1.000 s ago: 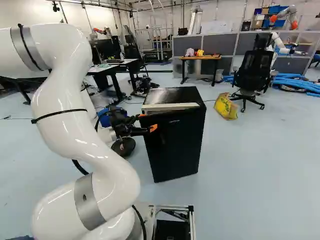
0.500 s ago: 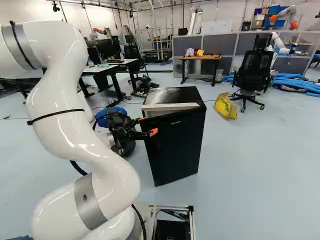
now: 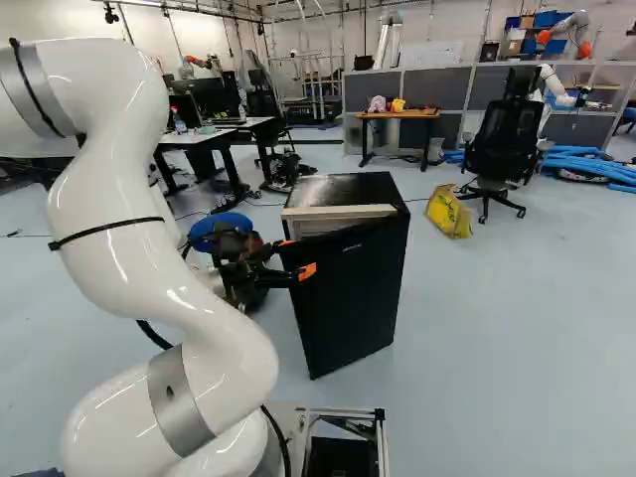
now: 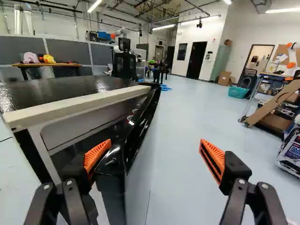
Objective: Grab a drink from the fridge
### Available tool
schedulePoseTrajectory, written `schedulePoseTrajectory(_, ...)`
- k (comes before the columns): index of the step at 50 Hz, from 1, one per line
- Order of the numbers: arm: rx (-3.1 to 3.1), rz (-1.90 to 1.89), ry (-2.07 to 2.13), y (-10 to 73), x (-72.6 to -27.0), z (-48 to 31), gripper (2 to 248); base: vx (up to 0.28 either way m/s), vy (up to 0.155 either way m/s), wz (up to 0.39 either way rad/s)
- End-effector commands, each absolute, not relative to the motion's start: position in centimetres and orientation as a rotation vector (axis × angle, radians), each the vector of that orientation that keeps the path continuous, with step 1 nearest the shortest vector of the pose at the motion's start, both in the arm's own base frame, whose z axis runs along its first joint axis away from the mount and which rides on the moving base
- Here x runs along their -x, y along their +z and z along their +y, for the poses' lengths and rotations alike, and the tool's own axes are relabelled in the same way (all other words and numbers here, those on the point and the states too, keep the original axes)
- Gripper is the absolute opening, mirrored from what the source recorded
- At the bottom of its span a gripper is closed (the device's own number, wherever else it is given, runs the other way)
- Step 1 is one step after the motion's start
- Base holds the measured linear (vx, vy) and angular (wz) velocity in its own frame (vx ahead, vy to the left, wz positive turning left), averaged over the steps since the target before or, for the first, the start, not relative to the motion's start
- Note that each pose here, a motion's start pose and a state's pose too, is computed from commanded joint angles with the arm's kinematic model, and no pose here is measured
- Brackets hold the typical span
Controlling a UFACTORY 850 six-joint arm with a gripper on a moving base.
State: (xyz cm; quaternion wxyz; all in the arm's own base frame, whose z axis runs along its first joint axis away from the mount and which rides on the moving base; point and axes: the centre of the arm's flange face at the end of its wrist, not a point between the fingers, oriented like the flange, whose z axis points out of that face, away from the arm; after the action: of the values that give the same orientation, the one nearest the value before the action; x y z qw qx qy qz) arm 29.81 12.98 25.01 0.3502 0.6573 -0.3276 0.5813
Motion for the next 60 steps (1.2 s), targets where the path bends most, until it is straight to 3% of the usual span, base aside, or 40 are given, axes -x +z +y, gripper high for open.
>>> schedulePoseTrajectory(60, -1.404, -1.157, 1.242, 25.3, -30.2, 8.9, 247, 0.000, 0.000, 0.000)
